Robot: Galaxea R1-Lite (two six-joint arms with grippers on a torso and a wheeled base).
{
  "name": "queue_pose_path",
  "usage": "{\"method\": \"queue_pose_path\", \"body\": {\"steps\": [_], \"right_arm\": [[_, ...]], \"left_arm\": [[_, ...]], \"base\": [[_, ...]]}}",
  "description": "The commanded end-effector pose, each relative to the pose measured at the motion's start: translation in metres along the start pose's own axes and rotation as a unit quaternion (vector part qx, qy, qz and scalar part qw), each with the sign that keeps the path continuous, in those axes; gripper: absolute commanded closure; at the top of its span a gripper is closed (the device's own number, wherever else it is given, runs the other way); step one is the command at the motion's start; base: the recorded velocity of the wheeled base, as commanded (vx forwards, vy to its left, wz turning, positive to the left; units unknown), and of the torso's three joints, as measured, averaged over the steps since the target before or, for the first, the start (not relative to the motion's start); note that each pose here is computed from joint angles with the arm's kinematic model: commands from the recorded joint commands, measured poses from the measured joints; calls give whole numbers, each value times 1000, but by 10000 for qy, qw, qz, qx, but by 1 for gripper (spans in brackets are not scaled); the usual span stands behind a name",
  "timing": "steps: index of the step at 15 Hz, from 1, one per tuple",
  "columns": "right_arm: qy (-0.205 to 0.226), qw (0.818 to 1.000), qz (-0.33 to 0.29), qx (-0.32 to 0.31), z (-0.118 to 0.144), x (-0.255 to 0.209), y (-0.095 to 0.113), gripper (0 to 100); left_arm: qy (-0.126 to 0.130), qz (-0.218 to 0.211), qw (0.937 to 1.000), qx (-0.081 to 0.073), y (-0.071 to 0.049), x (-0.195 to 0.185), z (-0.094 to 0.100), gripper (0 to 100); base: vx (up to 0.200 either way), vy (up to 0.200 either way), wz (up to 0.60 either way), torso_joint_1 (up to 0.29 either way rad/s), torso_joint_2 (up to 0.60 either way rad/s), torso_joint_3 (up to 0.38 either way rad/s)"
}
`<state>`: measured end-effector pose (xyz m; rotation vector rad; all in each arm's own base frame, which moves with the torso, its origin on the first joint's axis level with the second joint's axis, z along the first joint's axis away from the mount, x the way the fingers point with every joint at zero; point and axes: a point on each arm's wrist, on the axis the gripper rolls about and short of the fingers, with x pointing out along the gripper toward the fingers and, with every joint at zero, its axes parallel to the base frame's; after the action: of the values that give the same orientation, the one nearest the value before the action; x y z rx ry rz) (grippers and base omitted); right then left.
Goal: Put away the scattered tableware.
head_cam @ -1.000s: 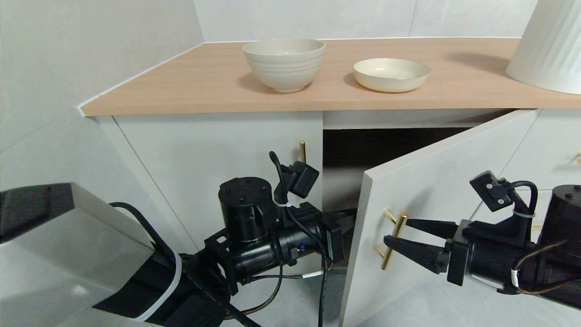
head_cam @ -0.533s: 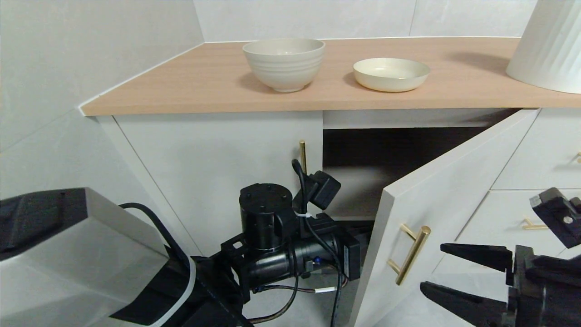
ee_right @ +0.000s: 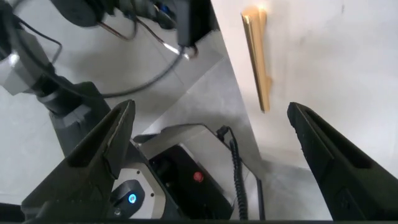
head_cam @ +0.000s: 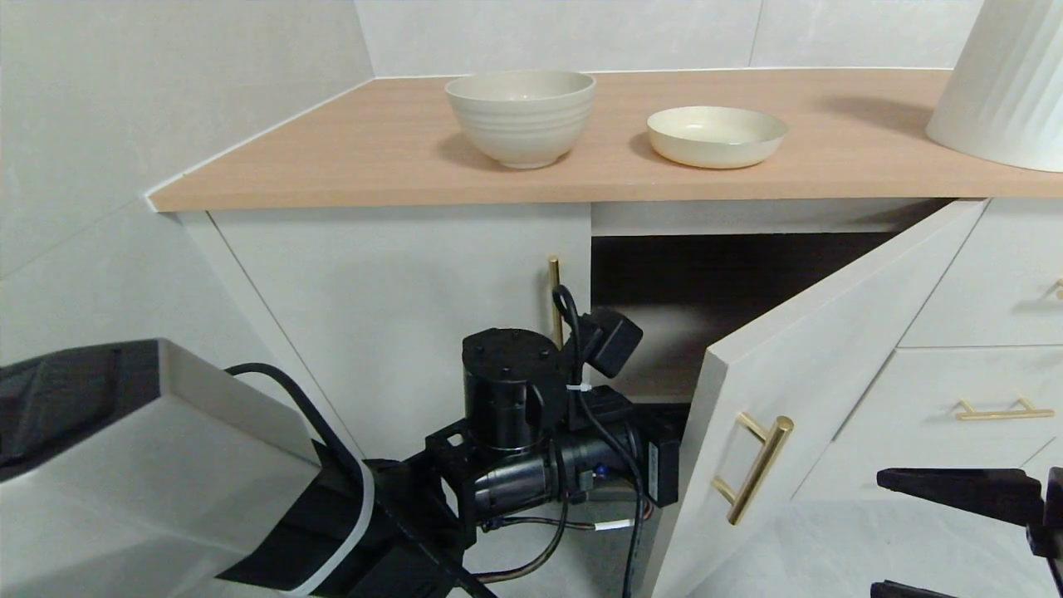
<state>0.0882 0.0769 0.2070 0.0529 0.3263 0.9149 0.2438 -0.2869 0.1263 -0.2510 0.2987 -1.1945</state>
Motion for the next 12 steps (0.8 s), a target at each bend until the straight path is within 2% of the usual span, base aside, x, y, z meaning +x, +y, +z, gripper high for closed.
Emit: {"method": "queue_pose_path", "body": {"steps": [1,2,5,7,11,12], "right_arm": [[-92,9999,14,-49,2,-4,1,0],[-63,10000,11,-71,1,-4,1,0],[-47,9999,16,-121,0,-4,1,0],[-11,9999,12,-110,-1,-2,1,0],[-11,9999,12,-118,-1,-2,1,0],[-11,9999,12,-118,-1,-2,1,0]], "left_arm": [[15,-35,10000,1,-2,2,-1,100],[-2,-49,10000,10,-3,3,0,100],[-16,-54,10000,15,-1,7,-1,100],[-37,-37,10000,19,4,16,-1,100],[-108,52,9999,16,22,34,-1,100],[-104,62,9999,13,24,35,-2,100]], "base": [[0,0,0,0,0,0],[0,0,0,0,0,0],[-200,0,0,2,10,2],[-200,0,0,5,5,0],[0,0,0,0,0,0],[0,0,0,0,0,0]]}}
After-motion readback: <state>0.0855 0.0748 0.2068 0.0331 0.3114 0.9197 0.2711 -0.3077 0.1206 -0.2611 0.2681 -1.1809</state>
